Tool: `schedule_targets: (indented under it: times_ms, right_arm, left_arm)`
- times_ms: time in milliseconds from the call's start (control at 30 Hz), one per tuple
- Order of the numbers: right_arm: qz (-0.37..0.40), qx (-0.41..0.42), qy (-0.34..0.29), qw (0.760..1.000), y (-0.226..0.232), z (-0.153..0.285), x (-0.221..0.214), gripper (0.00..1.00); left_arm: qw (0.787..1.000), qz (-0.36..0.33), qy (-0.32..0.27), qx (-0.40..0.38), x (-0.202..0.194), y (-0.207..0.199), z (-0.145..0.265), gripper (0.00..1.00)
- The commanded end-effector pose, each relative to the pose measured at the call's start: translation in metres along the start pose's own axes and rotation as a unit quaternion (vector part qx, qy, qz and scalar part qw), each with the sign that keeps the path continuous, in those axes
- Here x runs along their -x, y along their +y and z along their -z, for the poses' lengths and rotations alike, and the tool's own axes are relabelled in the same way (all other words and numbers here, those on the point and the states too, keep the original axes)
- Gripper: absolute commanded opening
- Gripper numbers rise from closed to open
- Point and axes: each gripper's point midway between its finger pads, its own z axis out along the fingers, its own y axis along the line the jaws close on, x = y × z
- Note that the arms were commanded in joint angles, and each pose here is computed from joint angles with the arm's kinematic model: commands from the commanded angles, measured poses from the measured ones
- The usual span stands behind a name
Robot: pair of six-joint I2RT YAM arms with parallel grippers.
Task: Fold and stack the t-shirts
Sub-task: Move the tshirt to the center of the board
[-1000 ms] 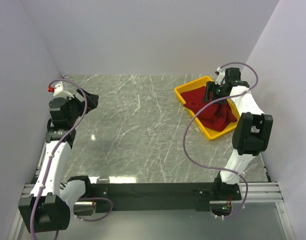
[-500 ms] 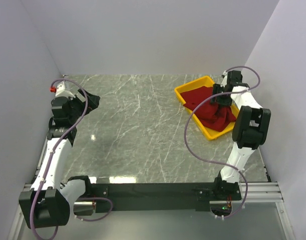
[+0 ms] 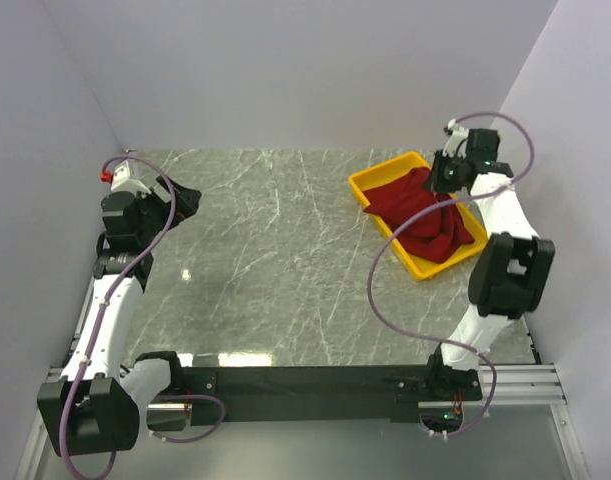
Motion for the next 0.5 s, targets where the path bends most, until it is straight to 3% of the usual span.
schedule_targets:
  times_ms: [0,167,233,267,333,400,433,467]
  right_arm:
    - [0.136,0.103,-0.174,0.970,0.071,0.102,0.092,0.00]
    - [0.233,0.217,-0.292,0.902,0.163,0.211,0.149,0.00]
    - [0.245,0.246,-0.304,0.887,0.188,0.233,0.160,0.00]
    - [0.268,0.254,-0.335,0.867,0.206,0.265,0.175,0.00]
    - [0.281,0.285,-0.355,0.844,0.234,0.290,0.184,0.00]
    - [0.313,0.313,-0.406,0.800,0.270,0.342,0.195,0.00]
    - [0.304,0.319,-0.410,0.799,0.272,0.347,0.196,0.00]
    - [0.313,0.338,-0.423,0.780,0.290,0.364,0.194,0.00]
  left_arm:
    - [0.998,-0.014,-0.030,-0.052,0.023,-0.029,0.009,0.98]
    - [0.994,-0.037,-0.037,-0.096,0.030,-0.047,0.011,0.98]
    - [0.993,-0.046,-0.040,-0.105,0.033,-0.051,0.012,0.98]
    - [0.992,-0.051,-0.043,-0.109,0.035,-0.053,0.013,0.98]
    - [0.990,-0.064,-0.050,-0.113,0.040,-0.056,0.016,0.98]
    - [0.989,-0.074,-0.060,-0.111,0.046,-0.058,0.019,0.98]
    - [0.989,-0.078,-0.063,-0.111,0.047,-0.059,0.021,0.98]
    - [0.988,-0.083,-0.068,-0.109,0.049,-0.058,0.023,0.98]
